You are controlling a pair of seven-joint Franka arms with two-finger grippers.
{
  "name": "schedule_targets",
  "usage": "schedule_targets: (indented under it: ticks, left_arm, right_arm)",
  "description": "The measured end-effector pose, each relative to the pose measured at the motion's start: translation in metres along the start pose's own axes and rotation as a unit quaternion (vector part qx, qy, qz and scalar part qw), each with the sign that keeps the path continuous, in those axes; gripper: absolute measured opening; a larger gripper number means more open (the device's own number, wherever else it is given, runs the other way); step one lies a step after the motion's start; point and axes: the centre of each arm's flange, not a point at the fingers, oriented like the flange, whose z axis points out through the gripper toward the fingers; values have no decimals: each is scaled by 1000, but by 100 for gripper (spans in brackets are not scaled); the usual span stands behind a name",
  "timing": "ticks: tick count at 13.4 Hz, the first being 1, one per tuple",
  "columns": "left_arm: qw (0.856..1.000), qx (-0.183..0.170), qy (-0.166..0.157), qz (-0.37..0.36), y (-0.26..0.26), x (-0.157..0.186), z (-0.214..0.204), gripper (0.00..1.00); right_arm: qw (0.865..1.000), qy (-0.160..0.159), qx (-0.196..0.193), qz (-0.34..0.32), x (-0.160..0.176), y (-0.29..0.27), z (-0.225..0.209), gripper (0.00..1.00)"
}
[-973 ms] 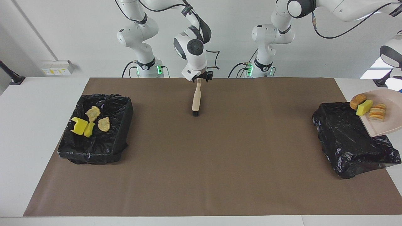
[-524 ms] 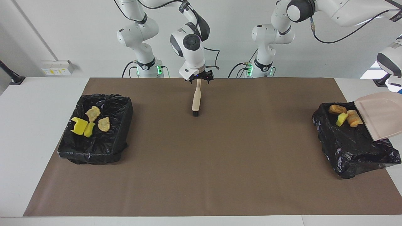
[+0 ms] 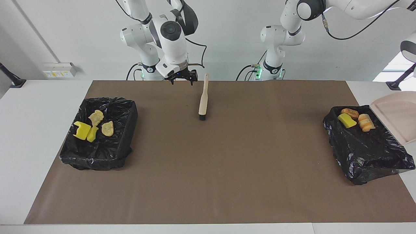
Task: Sweep and dump trash in bin
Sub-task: 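Carry the dustpan to the other bin and tip it with the left gripper, then return the dustpan to the mat center and open the left gripper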
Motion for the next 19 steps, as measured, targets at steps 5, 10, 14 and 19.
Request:
schedule_targets:
  ticks: [5, 10, 14, 19]
  left_arm:
    - [996, -7, 90, -15, -25, 91, -27, 31]
    - [975, -54, 137, -166, -40, 237, -74, 31]
    - [925, -107, 159, -328, -25, 362, -112, 31]
    - [859, -165, 168, -454, -2, 468, -149, 31]
  right_arm:
    - [998, 68, -4, 12, 32, 88, -69, 100]
    - [996, 94, 5, 11, 41, 116, -99, 100]
    - [993, 116, -6, 17, 47, 125, -119, 100]
    - [989, 151, -5, 3, 60, 155, -157, 100]
